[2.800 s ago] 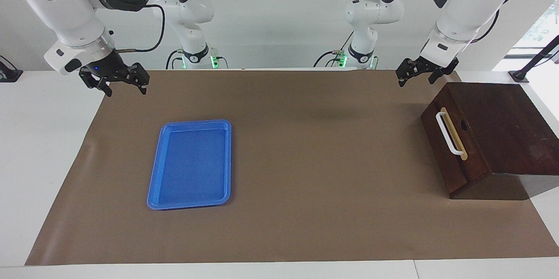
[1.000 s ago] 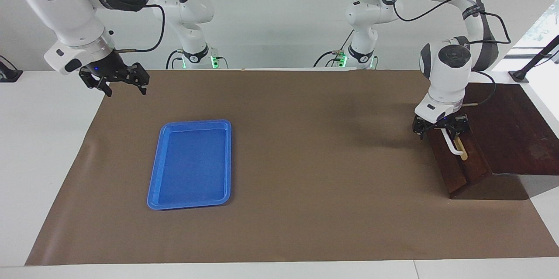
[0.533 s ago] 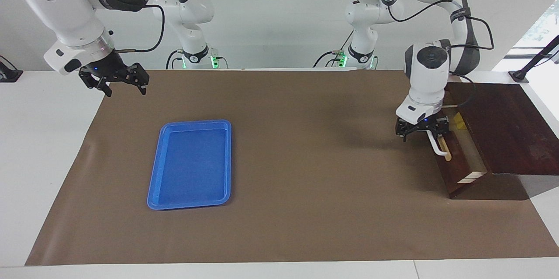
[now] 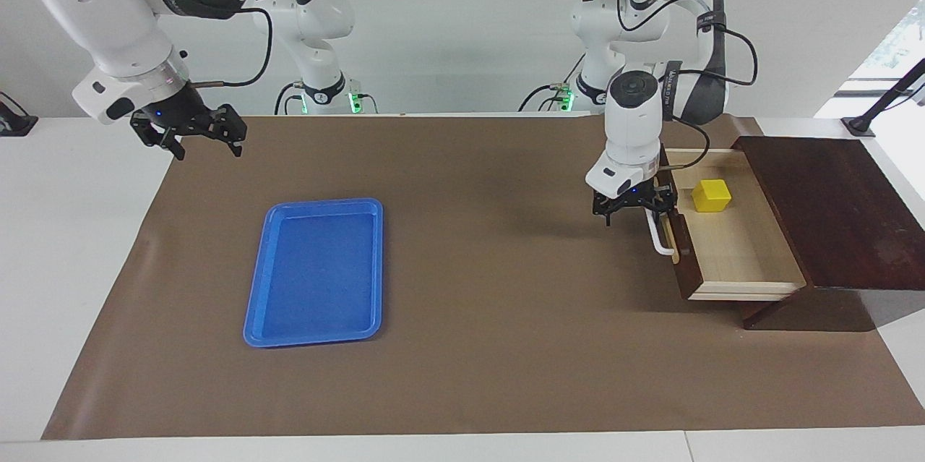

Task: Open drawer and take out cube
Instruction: 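Pull the drawer open toward the robot with the left gripper, then grasp the yellow cube in the drawer with the left gripper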

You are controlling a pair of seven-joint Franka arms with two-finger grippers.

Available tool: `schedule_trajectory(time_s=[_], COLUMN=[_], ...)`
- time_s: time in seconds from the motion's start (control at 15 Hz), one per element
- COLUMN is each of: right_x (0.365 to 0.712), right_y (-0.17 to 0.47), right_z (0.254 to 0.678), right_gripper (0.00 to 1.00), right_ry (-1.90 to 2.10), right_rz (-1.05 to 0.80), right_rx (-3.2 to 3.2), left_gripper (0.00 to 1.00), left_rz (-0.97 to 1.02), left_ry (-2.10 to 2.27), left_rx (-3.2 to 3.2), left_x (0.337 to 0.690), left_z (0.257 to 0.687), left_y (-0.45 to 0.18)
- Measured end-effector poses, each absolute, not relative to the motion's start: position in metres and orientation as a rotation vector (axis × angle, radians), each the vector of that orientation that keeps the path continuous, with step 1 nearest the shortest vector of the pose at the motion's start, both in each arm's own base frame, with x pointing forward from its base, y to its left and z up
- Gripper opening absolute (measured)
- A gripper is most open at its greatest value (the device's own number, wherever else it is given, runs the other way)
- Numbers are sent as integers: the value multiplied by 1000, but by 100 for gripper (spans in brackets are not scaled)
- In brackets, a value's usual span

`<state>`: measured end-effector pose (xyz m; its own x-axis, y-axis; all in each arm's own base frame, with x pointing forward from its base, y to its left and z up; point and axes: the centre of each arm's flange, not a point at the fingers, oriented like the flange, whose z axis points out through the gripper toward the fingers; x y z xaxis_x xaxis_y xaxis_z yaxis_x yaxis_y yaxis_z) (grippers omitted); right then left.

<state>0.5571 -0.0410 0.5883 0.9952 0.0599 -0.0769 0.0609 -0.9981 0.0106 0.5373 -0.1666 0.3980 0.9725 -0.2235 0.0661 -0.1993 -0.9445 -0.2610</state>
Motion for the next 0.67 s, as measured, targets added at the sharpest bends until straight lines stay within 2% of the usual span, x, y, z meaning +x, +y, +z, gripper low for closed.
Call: schedule_trajectory(time_s=[0.13,0.27,0.4,0.53,0.67], right_x=[557,557,557,557,557], right_y=[-41,-42,-42,-42,-43], right_z=[588,588,588,588,588], right_gripper=[100,100,100,100,100], right_ry=[108,131,139,139,137], right_rz=[-120,-121,-121,-121,-121], right_rx=[3125,3125,3124,3125,3125], left_gripper=[100,100,100,100,100], left_rz=[-73,-37,-45,-56,-43], left_ry=[209,124,-68,-339,-605], left_rx=[-2926,-2947,-2945,-2929,-2886], left_x=[548,558,565,570,572], left_z=[436,491,531,544,538], left_y=[-170,-167,-140,-95,-60])
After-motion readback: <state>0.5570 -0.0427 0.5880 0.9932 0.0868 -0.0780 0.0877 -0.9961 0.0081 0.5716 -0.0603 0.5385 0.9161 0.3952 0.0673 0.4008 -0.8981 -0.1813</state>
